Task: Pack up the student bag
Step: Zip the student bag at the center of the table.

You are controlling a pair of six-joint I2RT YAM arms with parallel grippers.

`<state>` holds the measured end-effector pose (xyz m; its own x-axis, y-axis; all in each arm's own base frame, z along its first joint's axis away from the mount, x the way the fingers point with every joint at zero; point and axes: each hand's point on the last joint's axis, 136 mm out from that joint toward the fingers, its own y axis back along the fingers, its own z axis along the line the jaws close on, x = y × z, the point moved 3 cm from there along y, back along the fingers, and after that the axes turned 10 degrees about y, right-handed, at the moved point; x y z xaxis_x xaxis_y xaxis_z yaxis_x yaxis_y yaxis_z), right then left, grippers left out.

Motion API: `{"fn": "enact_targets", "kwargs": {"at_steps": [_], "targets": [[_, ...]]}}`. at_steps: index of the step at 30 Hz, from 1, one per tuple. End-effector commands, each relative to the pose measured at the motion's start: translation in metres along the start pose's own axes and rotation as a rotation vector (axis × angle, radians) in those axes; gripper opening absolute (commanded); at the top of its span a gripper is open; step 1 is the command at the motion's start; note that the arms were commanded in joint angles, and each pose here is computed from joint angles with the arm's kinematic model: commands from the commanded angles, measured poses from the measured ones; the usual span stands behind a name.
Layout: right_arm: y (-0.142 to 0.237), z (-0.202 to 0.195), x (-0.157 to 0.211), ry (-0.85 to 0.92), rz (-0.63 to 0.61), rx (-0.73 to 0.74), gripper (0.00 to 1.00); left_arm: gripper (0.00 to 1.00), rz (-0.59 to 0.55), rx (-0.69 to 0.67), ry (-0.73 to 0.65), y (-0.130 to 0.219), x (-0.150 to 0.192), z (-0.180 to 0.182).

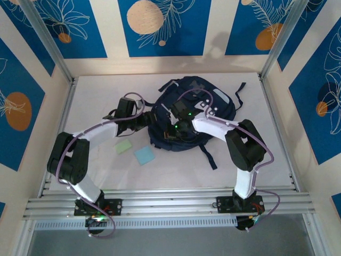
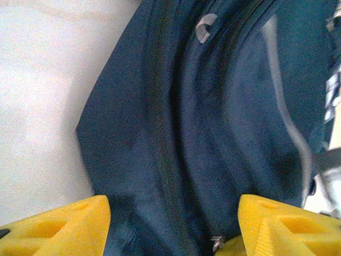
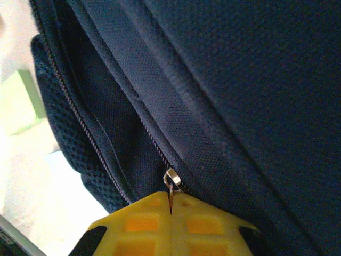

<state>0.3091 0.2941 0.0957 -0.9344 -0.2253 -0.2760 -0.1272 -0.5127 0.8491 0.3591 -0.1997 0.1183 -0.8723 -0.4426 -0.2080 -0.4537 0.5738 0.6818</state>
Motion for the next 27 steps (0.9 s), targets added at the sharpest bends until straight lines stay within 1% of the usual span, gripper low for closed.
{"fn": "enact_targets", "kwargs": {"at_steps": [1, 4, 5, 6, 7, 8, 10, 13, 15, 18, 22, 27], "targets": [[0.016, 0.020, -0.009, -0.023, -0.044, -0.144, 0.00, 0.64, 0.018, 0.021, 0.039, -0.011, 0.012, 0.001], [0.019, 0.026, 0.004, -0.033, -0.009, -0.192, 0.00, 0.64, 0.019, 0.020, 0.030, -0.028, 0.013, -0.001], [0.021, 0.026, 0.010, -0.038, 0.001, -0.199, 0.00, 0.60, 0.013, 0.013, 0.024, -0.034, 0.012, -0.001], [0.022, 0.024, 0.016, -0.043, 0.012, -0.201, 0.00, 0.46, 0.007, 0.003, 0.016, -0.039, 0.010, 0.000], [0.024, 0.021, 0.022, -0.042, 0.021, -0.199, 0.00, 0.30, 0.009, -0.004, 0.011, -0.043, 0.008, 0.001], [0.026, 0.018, 0.029, -0.035, 0.037, -0.188, 0.00, 0.16, 0.007, -0.013, 0.008, -0.047, 0.007, 0.003], [0.030, 0.007, 0.042, -0.021, 0.081, -0.130, 0.00, 0.00, 0.000, -0.018, -0.009, -0.049, 0.005, 0.004], [0.039, -0.021, 0.065, 0.004, 0.156, 0.015, 0.00, 0.00, -0.011, -0.048, -0.047, -0.046, 0.001, 0.005], [0.044, -0.049, 0.079, 0.029, 0.195, 0.182, 0.00, 0.00, -0.019, -0.055, -0.056, -0.043, -0.003, 0.006], [0.055, -0.079, 0.091, 0.091, 0.249, 0.362, 0.00, 0.00, -0.038, -0.062, -0.065, -0.037, -0.007, 0.007], [0.074, -0.102, 0.092, 0.142, 0.269, 0.475, 0.00, 0.00, -0.049, -0.068, -0.067, -0.034, -0.011, 0.008], [0.100, -0.139, 0.074, 0.117, 0.221, 0.604, 0.00, 0.00, -0.046, -0.069, -0.064, -0.031, -0.014, 0.010]]}}
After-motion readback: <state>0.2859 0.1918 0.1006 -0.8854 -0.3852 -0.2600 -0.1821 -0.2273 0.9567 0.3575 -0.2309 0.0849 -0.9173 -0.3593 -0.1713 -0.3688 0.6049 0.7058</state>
